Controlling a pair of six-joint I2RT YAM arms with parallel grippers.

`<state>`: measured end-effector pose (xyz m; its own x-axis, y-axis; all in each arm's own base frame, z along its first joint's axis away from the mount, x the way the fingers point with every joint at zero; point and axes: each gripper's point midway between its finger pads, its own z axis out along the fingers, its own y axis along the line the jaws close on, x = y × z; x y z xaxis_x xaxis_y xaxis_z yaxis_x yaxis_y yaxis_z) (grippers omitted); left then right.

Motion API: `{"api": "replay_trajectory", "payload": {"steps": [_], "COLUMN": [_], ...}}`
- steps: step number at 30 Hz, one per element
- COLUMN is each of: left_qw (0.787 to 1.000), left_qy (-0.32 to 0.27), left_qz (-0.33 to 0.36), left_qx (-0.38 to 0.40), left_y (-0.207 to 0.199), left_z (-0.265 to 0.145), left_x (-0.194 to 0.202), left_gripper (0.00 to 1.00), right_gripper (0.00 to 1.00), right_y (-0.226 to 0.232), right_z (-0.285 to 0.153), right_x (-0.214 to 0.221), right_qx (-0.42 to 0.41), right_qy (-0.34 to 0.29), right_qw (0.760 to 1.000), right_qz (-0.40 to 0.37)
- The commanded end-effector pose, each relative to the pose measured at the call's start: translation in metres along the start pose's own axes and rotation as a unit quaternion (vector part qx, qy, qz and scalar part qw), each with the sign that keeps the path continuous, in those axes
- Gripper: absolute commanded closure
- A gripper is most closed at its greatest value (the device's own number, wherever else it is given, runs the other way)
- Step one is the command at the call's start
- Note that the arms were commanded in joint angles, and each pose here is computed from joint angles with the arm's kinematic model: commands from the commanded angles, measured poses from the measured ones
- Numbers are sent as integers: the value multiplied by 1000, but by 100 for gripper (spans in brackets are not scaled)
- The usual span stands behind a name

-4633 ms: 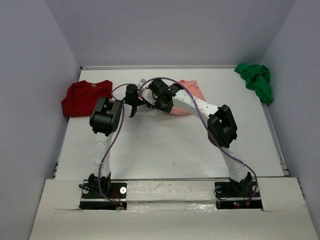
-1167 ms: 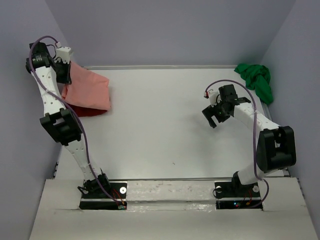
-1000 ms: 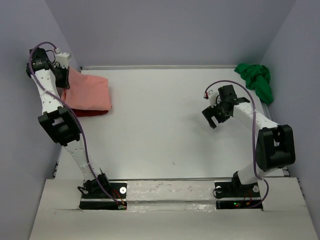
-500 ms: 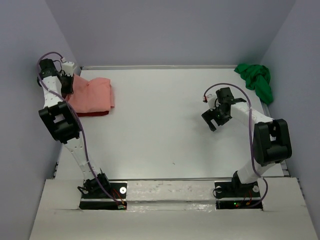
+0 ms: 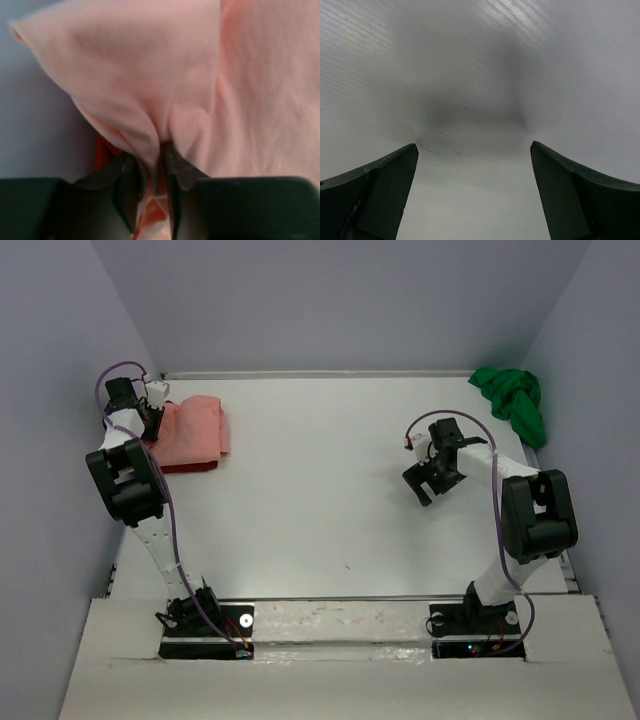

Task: Fold and stack the t-shirts
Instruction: Neatly place the folded tshirt to the corner

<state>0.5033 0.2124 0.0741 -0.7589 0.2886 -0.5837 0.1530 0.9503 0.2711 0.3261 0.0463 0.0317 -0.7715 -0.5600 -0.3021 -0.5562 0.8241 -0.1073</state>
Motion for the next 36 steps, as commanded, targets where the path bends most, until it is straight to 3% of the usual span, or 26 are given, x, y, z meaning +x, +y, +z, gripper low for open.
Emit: {"api": "replay_trajectory", "payload": {"steps": [1,2,3,7,14,18,21,22,23,24,26,36], "left_qw": [991,990,986,976,949,950,965,965,971,973,976,987], "left_qy": [-75,-79,-86,-118,-206,-223,-215,-223,-206,-212,-204,-158], "left_qz": [27,28,26,27,36,37,44,36,27,15,5,-22], "left_qx": [-105,-116,-137,-182,-237,-217,-145,-136,-115,-94,-71,17], "left_y": [38,42,50,70,93,78,45,40,28,19,6,-27], "left_z": [-55,-60,-74,-121,-253,-282,-255,-254,-232,-226,-205,-89], "left_x": [-50,-52,-60,-87,-160,-165,-146,-144,-127,-124,-111,-68], "left_gripper": [62,59,49,39,28,26,40,55,64,84,97,100], "right_gripper": [0,0,0,0,0,0,0,0,0,0,0,0], "right_y": [-7,-7,-7,-5,-5,-4,-5,-5,-5,-4,-4,15], "right_z": [-1,-1,-1,-5,-11,-12,-10,-9,-9,-8,-5,0], "right_x": [-6,-7,-7,-9,-11,-11,-10,-10,-10,-9,-8,-15], "right_qx": [14,14,13,10,10,8,10,11,10,10,7,-50], "right_qy": [-9,-10,-11,-16,-26,-29,-25,-24,-23,-22,-19,-25], "right_qw": [1000,1000,1000,1000,1000,1000,1000,1000,1000,1000,1000,998], "right_qz": [-1,-1,-1,-1,-3,-5,-5,-5,-5,-5,-4,11]}}
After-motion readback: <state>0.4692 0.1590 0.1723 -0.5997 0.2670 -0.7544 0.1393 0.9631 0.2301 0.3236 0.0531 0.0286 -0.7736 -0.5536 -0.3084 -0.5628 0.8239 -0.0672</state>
